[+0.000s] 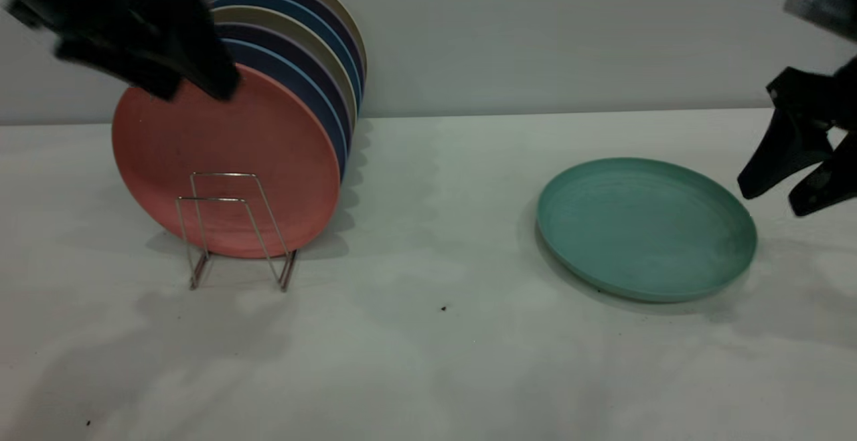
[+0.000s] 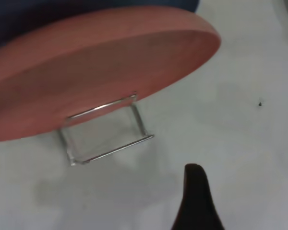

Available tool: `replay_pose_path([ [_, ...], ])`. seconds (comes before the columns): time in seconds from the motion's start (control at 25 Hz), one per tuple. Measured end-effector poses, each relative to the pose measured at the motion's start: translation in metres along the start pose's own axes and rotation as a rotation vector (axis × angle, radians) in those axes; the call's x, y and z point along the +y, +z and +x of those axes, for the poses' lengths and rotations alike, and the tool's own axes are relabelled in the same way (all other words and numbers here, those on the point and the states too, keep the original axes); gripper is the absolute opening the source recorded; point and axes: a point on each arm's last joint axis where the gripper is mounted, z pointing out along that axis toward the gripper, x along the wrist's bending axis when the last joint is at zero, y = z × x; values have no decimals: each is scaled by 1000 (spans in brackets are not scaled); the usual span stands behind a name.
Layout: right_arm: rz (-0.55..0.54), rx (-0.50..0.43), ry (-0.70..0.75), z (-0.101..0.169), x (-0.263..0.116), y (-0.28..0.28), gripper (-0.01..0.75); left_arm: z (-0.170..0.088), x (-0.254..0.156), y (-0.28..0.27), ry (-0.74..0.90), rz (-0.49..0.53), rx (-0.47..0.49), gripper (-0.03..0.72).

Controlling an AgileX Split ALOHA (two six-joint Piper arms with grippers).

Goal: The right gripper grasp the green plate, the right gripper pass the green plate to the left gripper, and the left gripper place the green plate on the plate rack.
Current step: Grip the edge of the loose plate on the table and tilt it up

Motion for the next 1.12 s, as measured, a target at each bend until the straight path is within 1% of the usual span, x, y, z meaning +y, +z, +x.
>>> replay_pose_path([
  [0.16, -28, 73, 109, -33, 6, 20, 503, -5, -2, 22, 11, 24, -5, 555],
  [0.32, -27, 97, 179, -60, 6, 43, 500, -12, -1, 34, 3, 14, -17, 555],
  [0.52, 2, 104, 202, -75, 6, 70, 500, -22, 4, 43, -41, -25, -43, 555],
  [0.8, -7, 111, 222, -84, 13, 87, 493, -25, -1, 59, -56, 5, -52, 555],
  [0.92, -11, 126, 247, -86, 13, 92, 448, -25, 0, 60, -57, -4, -48, 555],
  [1.04, -19, 147, 254, -86, 13, 98, 377, -26, 0, 60, -56, -9, -47, 555],
  [1.12, -22, 153, 265, -86, 13, 101, 312, -26, 1, 60, -56, -15, -46, 555],
])
